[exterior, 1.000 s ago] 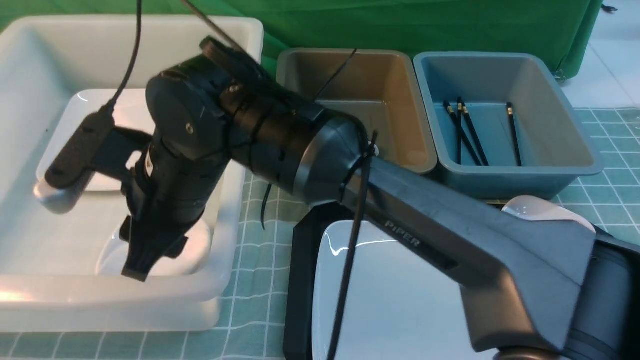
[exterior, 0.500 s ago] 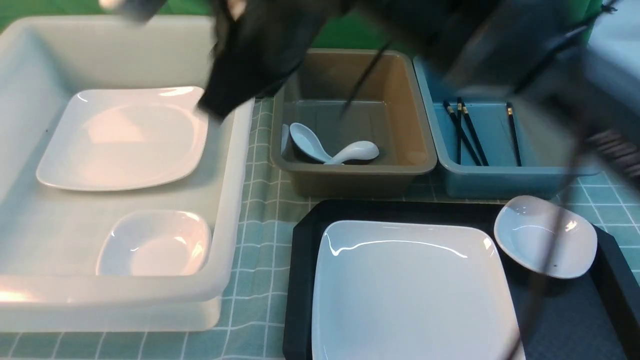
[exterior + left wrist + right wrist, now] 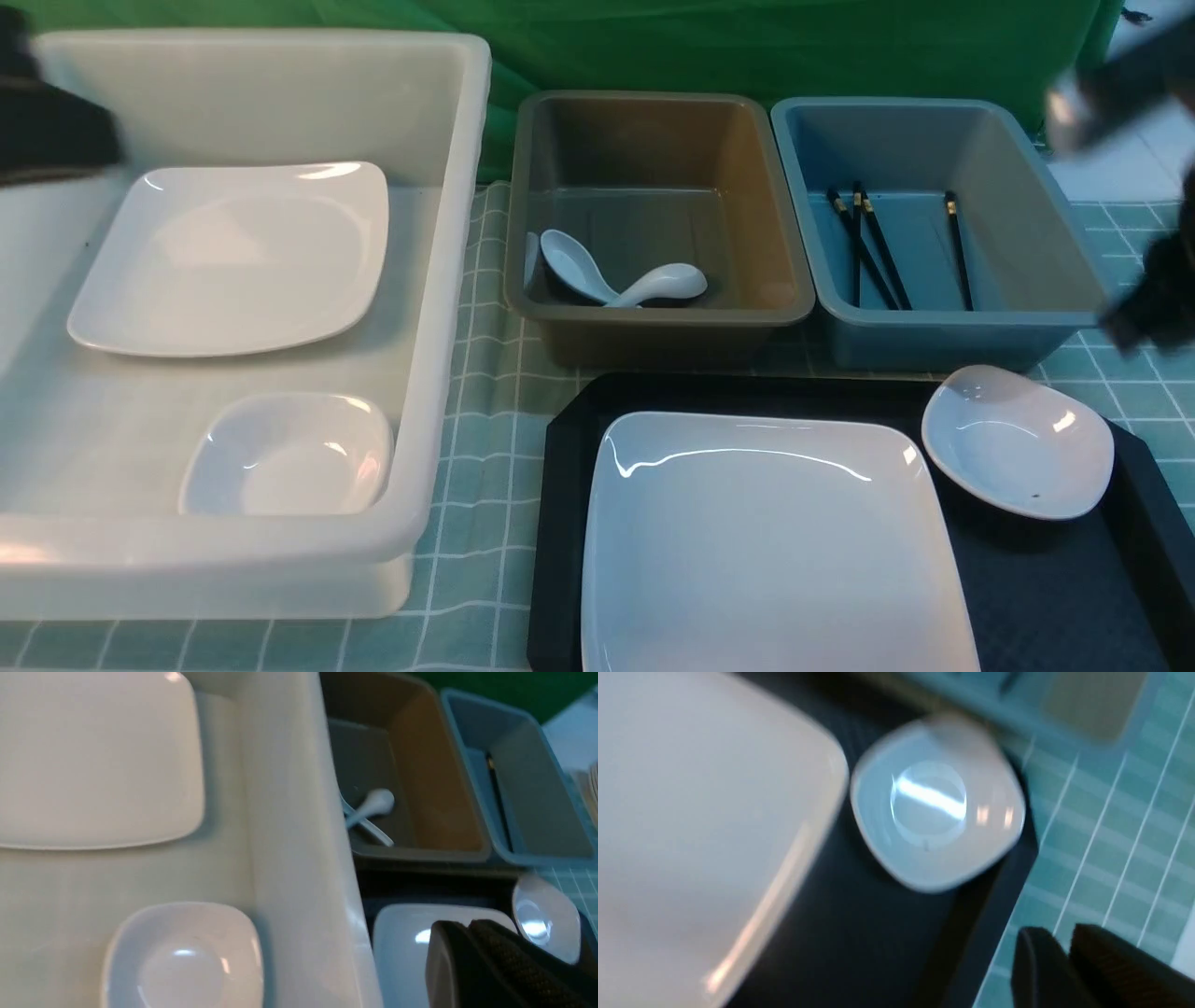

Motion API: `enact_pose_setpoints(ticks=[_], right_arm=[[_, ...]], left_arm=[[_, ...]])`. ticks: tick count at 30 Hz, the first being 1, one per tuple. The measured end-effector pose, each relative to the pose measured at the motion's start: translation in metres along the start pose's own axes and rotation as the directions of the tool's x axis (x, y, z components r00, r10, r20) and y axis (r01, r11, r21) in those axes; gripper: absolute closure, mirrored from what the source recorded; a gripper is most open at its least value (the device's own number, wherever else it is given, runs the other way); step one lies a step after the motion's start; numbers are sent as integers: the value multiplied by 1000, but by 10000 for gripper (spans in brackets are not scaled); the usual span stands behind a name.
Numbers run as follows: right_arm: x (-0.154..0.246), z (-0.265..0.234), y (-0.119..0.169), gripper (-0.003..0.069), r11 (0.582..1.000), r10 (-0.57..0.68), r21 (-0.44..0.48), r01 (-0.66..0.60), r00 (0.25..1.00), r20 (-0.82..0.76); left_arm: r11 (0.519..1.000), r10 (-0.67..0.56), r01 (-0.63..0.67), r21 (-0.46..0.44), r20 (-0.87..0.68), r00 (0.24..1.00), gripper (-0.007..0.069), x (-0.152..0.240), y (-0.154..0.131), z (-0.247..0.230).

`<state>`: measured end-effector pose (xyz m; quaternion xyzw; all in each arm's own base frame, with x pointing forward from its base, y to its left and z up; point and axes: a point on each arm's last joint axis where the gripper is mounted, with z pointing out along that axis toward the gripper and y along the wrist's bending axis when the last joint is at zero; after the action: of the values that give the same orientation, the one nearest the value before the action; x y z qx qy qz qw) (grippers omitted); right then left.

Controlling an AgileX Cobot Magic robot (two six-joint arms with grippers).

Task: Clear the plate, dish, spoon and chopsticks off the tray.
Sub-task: Use the right arm to grab a small plate from the dinner plate

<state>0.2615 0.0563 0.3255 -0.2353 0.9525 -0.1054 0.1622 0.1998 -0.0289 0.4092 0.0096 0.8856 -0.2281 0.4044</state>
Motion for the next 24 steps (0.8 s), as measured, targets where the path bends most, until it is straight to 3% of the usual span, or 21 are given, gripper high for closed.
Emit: enact_pose_setpoints(ticks=[4,6,13,24], right_arm=[[20,58,13,201,999,-23,-32,22,1000,-14],[21,75,19,158,998,-29,-47,29,1000,-3],[13,121,29,127,995,-54,-81,52,998,-30],[4,157,36,125,993,-70,-100,69,997,-10]], left_arm=[[993,94,-83,83,-140,986,614,13,-23,50],[989,126,-108,100,-191,973,614,20,-34,67],[983,171,-143,115,-297,939,614,36,-50,100],[986,152,-166,-25,-276,949,614,32,-38,102]])
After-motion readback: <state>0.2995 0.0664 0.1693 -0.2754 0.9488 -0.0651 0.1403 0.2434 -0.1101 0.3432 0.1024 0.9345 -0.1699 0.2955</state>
